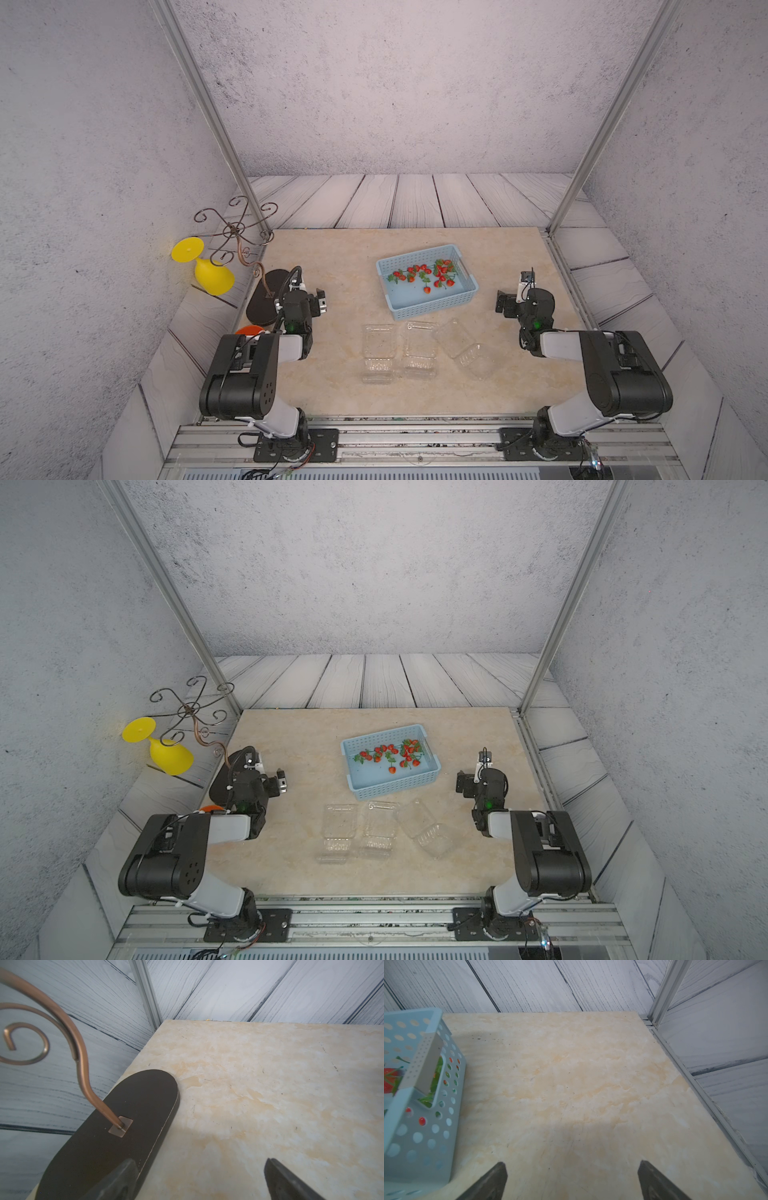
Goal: Pack strawberries into containers
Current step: Pick up the strawberry from the basket.
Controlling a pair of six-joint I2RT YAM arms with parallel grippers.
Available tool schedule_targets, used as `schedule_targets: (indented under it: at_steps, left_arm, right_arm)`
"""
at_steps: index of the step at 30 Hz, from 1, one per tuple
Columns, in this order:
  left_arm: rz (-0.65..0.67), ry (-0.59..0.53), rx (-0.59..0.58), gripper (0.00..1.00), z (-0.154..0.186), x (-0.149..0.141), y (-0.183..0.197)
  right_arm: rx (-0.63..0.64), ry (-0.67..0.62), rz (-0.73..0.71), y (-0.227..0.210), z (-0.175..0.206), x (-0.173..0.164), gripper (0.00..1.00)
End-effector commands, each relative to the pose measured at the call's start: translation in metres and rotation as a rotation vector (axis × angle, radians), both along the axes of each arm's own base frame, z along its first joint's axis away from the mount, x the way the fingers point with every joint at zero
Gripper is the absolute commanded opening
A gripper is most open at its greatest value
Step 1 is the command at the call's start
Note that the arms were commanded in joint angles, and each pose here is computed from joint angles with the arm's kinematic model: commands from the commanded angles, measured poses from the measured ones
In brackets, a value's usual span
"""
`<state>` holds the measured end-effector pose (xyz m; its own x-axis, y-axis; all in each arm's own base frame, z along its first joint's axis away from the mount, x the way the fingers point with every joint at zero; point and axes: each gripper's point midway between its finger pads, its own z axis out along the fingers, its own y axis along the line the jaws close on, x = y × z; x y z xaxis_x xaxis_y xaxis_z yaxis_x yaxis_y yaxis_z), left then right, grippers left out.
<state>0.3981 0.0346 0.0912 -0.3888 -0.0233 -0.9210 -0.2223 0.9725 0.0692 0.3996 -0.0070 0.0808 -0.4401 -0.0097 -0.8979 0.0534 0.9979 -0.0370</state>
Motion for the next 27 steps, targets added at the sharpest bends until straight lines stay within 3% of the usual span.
schedule_targets:
  at_steps: [1, 5, 8, 10, 13, 16, 19, 22, 27]
  left_arm:
    - [-0.002, -0.012, 0.006, 0.58, 0.006, 0.003, 0.002]
    - [0.075, -0.045, 0.027, 0.52, 0.024, 0.000, 0.015]
    - [0.133, 0.047, 0.047, 0.48, 0.051, 0.001, 0.019]
    - [0.187, 0.019, -0.021, 0.47, 0.083, 0.007, 0.022]
    - [0.113, -0.033, -0.151, 0.47, 0.126, 0.022, 0.003]
    - [-0.024, 0.030, -0.283, 0.47, 0.143, 0.028, -0.029]
    - [-0.254, 0.196, -0.310, 0.47, 0.138, 0.020, -0.069]
    - [-0.327, 0.317, -0.306, 0.47, 0.120, 0.002, -0.080]
    - [-0.408, 0.325, -0.321, 0.47, 0.111, -0.010, -0.094]
  right_arm:
    - [0.000, -0.010, -0.009, -0.002, 0.007, 0.005, 0.99]
    - [-0.009, 0.040, -0.069, -0.012, 0.031, 0.006, 0.99]
    - [0.002, 0.078, -0.035, -0.005, 0.060, 0.011, 0.93]
    - [0.040, 0.103, -0.006, 0.004, 0.076, 0.016, 0.86]
    - [0.064, 0.194, 0.093, 0.031, 0.095, 0.027, 0.75]
    - [0.087, 0.285, 0.227, 0.069, 0.106, 0.031, 0.69]
    - [0.137, 0.371, 0.413, 0.116, 0.109, 0.030, 0.68]
    - [0.172, 0.449, 0.488, 0.144, 0.100, 0.032, 0.64]
    - [0.070, 0.512, 0.544, 0.190, 0.080, 0.040, 0.58]
